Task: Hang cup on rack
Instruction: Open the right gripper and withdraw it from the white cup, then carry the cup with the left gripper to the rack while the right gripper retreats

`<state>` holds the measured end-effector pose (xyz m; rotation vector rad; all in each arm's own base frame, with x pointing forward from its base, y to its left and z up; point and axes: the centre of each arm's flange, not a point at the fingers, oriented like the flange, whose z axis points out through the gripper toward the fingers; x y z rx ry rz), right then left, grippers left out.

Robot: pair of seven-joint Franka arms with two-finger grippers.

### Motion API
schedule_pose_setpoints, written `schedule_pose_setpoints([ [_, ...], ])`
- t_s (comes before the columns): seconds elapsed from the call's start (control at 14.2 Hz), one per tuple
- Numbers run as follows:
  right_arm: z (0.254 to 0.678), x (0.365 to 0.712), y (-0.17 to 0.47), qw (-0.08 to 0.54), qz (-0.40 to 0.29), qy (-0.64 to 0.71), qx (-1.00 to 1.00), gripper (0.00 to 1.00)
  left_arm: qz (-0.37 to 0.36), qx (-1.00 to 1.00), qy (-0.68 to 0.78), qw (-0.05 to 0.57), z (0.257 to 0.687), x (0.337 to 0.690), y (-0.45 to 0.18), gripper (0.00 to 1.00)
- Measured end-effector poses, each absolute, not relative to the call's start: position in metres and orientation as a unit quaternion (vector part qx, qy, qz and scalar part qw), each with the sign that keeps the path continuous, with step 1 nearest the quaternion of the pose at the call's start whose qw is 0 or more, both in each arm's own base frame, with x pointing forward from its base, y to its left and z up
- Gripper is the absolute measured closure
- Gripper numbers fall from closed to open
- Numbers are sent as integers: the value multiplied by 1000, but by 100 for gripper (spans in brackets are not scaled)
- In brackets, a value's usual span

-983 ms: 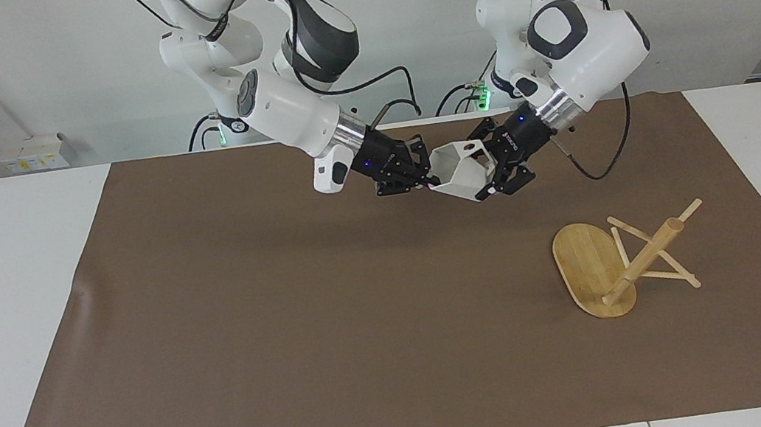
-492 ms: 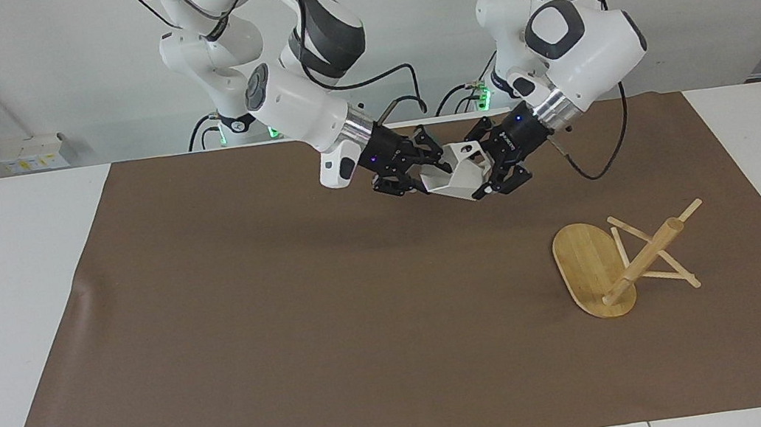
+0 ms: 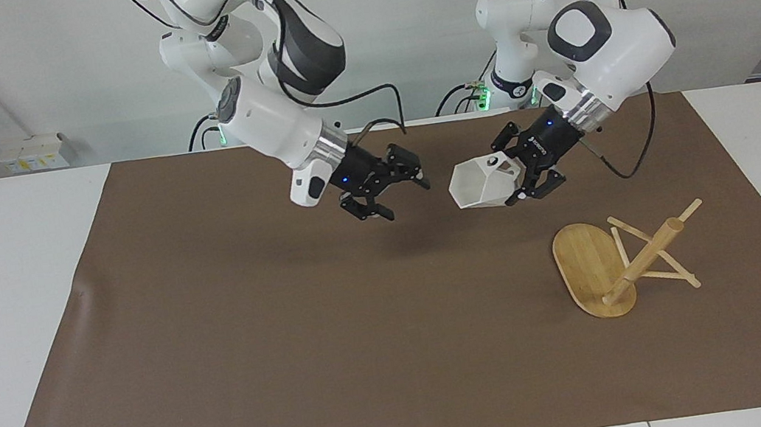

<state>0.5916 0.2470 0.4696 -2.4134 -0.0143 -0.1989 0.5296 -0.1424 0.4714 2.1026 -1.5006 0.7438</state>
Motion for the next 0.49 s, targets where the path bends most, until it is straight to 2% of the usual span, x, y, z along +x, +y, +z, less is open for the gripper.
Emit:
schedule_pose_setpoints([
  [0.21, 470, 611, 159, 279, -82, -26, -956, 0, 258, 789, -516, 212, 467, 535, -113, 27],
  [0.49, 463, 615, 61, 139, -62, -43, -987, 0, 265, 816, -472, 202, 470, 540, -102, 27],
])
